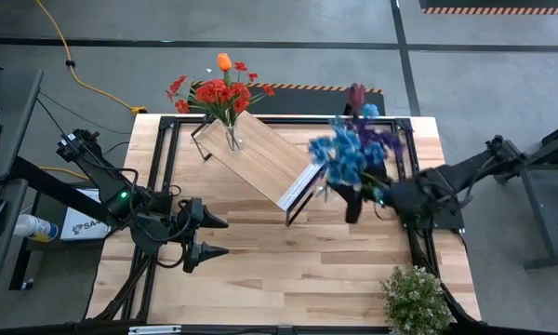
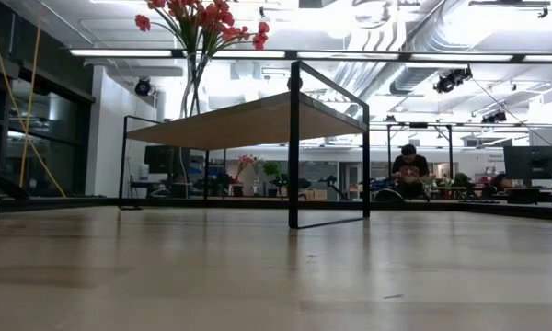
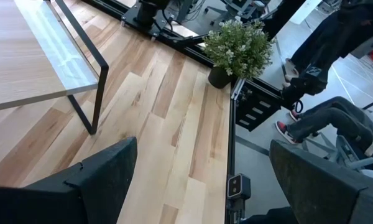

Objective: Pick and place flowers into a vace then onto a shelf
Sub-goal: Put the transparent flower vase with flowers on the shelf

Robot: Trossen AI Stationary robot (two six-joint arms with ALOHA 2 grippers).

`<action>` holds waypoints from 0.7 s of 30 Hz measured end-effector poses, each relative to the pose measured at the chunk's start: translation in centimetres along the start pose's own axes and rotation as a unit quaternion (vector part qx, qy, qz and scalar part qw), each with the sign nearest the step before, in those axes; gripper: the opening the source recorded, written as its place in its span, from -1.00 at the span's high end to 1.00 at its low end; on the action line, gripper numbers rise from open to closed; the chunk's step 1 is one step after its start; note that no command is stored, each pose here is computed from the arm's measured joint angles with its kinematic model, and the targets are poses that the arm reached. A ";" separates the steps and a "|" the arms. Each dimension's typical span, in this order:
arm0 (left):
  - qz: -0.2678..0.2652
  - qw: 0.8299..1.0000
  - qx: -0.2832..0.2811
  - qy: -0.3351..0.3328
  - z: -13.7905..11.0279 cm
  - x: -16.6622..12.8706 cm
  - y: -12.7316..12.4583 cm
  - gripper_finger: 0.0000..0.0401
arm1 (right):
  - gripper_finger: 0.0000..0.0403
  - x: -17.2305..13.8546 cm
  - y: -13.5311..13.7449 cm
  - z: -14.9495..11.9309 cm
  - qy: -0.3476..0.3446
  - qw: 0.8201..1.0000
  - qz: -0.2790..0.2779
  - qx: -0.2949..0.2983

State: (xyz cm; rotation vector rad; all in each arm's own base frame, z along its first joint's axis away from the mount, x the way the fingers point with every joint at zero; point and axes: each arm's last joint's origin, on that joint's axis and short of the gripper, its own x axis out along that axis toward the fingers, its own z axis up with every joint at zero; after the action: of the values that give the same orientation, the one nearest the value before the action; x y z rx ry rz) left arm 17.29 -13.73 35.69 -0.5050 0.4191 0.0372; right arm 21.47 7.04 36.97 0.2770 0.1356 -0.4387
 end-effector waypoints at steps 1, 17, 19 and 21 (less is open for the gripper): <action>0.000 1.000 0.000 0.000 0.0 0.0 0.0 -0.99 | 0.19 0.7 -0.3 0.2 -0.004 1.000 0.002 0.003; 0.000 1.000 0.000 0.000 0.0 0.0 0.0 -0.99 | 0.19 13.8 -3.8 -2.0 0.021 0.999 0.012 -0.034; 0.000 1.000 0.000 0.000 0.0 0.0 0.0 -0.99 | 0.19 14.6 -4.0 -2.5 0.026 0.999 0.008 -0.043; 0.000 1.000 0.000 0.000 0.0 0.0 0.0 -0.99 | 0.19 15.2 -4.1 -3.0 0.028 0.998 0.005 -0.047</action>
State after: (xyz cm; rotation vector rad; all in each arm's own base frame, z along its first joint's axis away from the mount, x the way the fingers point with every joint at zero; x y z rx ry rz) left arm 17.28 -13.74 35.69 -0.5052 0.4189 0.0373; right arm 33.11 -1.71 30.32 0.1969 0.2092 -0.4141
